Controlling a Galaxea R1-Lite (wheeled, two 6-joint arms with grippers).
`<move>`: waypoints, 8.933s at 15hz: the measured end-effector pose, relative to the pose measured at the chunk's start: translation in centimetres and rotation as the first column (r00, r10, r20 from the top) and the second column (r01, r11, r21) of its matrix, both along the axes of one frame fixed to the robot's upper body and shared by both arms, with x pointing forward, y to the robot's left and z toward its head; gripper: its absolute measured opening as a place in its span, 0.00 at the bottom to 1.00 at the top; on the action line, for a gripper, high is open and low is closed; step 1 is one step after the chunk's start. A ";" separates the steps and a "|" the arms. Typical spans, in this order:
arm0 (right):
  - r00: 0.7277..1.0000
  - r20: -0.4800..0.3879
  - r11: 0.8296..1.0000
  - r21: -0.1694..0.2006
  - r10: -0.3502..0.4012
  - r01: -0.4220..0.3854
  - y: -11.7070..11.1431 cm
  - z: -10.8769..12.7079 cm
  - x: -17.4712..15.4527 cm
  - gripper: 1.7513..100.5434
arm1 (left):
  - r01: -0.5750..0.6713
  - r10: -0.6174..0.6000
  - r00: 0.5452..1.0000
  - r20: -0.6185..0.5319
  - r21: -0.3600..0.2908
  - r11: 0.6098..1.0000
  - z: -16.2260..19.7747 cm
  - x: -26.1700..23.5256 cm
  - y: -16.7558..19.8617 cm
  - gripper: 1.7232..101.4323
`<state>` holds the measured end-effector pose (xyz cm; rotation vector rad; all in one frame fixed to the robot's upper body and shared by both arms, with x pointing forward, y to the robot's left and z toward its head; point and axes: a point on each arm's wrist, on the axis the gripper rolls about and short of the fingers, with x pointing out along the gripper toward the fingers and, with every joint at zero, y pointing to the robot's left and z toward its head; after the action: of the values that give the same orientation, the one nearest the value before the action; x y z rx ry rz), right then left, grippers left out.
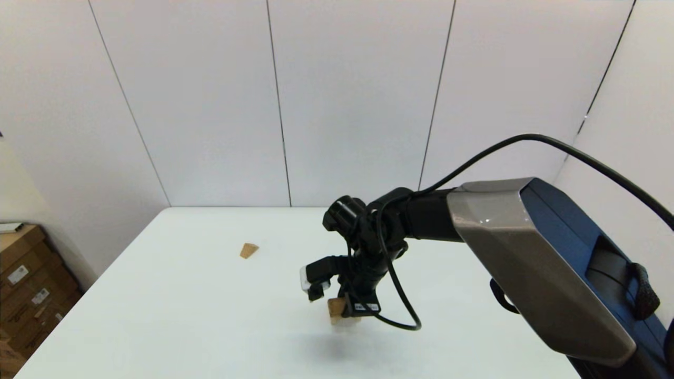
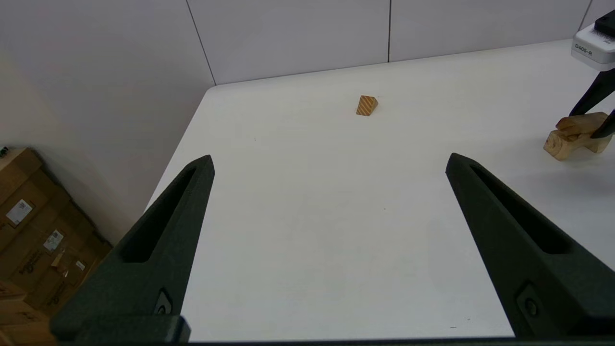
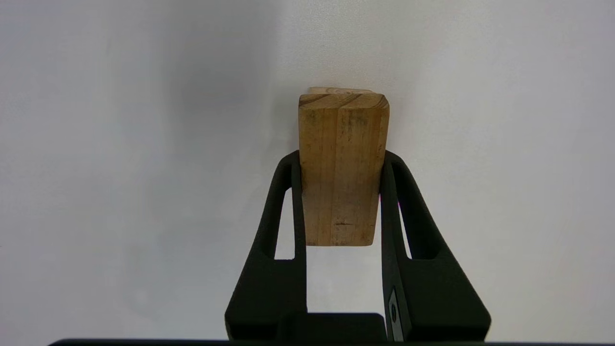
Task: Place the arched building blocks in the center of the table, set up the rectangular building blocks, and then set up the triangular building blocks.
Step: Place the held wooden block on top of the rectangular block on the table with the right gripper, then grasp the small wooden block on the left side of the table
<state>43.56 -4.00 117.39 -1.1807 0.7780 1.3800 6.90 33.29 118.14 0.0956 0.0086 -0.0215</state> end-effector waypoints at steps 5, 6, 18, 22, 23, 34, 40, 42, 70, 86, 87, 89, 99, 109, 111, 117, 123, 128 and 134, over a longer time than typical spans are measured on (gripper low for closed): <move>1.000 0.007 1.000 0.006 -0.003 0.003 -0.1 0.0 0.2 0.23 | 0.000 0.000 1.000 0.000 0.001 1.000 0.0 0.0 0.0 0.96; 1.000 0.007 1.000 0.006 -0.004 0.003 -0.1 0.0 0.2 0.23 | 0.000 0.000 1.000 0.000 0.000 1.000 0.0 0.0 0.0 0.96; 1.000 0.007 1.000 0.001 -0.007 0.007 -0.2 0.0 0.3 0.23 | 0.001 -0.001 1.000 0.000 0.001 1.000 0.0 0.0 0.0 0.96; 1.000 0.015 1.000 -0.004 -0.009 0.009 -0.2 0.1 0.3 0.23 | 0.000 0.000 1.000 0.000 0.000 1.000 0.0 0.0 0.0 0.96; 1.000 0.016 1.000 -0.004 -0.009 0.009 -0.2 0.1 0.3 0.23 | 0.000 0.000 1.000 0.000 0.001 1.000 0.0 0.0 0.0 0.96; 1.000 0.021 1.000 0.000 -0.011 0.011 -0.3 0.2 0.3 0.23 | 0.000 0.000 1.000 0.000 0.000 1.000 0.0 0.0 0.0 0.96; 1.000 0.017 1.000 -0.002 -0.012 0.012 -0.2 0.0 0.4 0.56 | 0.000 0.000 1.000 0.000 0.000 1.000 0.0 0.0 0.0 0.96; 1.000 0.017 1.000 -0.003 -0.011 0.011 -0.2 0.0 0.4 0.65 | 0.000 0.000 1.000 0.000 0.000 1.000 0.0 0.0 0.0 0.96; 0.582 0.161 0.569 0.521 -0.797 0.636 -28.5 26.3 -29.9 0.96 | 0.000 0.000 1.000 0.000 0.000 1.000 0.0 0.0 0.0 0.96; 0.221 0.003 0.157 0.711 -0.975 0.685 -28.8 13.5 -44.6 0.96 | 0.000 0.000 1.000 0.000 0.000 1.000 0.0 0.0 0.0 0.96; 0.207 0.009 0.151 0.717 -0.978 0.680 -28.9 13.3 -44.9 0.96 | 0.000 0.000 1.000 0.000 0.000 1.000 0.0 0.0 0.0 0.96; 0.175 0.029 0.142 0.718 -0.984 0.681 -29.1 12.8 -45.0 0.97 | 0.000 0.000 1.000 0.000 0.000 1.000 0.0 0.0 0.0 0.96; 0.176 -0.040 0.060 0.847 -0.984 0.528 -29.4 4.6 -40.5 0.97 | -0.001 0.001 1.000 0.000 0.001 1.000 0.0 0.0 0.0 0.96; 0.160 -0.018 0.029 0.957 -0.987 0.288 -29.5 1.2 -36.7 0.97 | 0.000 0.000 1.000 0.000 0.000 1.000 0.0 0.0 0.0 0.96; 0.162 -0.027 0.022 0.955 -0.987 0.295 -29.5 1.1 -36.7 0.97 | 0.000 0.000 1.000 0.000 0.000 1.000 0.0 0.0 0.0 0.96; 0.155 -0.130 -0.077 0.948 -0.979 0.308 -29.5 1.0 -36.7 0.97 | 0.000 0.000 1.000 0.000 0.000 1.000 0.0 0.0 0.0 0.96; 0.155 -0.139 -0.086 0.947 -0.978 0.309 -29.5 0.9 -36.7 0.97 | 0.000 0.000 1.000 0.000 0.000 1.000 0.0 0.0 0.0 0.96; 0.155 -0.139 -0.086 0.947 -0.978 0.309 -29.5 0.9 -36.7 0.97 | 0.000 0.000 1.000 0.000 0.001 1.000 0.0 0.0 0.0 0.96; 0.155 -0.139 -0.086 0.947 -0.978 0.309 -29.5 0.9 -36.7 0.97 | 0.004 -0.004 1.000 0.001 -0.007 1.000 0.0 0.0 0.0 0.96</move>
<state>6.90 -33.53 118.34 -0.0809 -0.0122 0.0502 6.90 33.29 118.16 0.0888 0.0072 -0.0259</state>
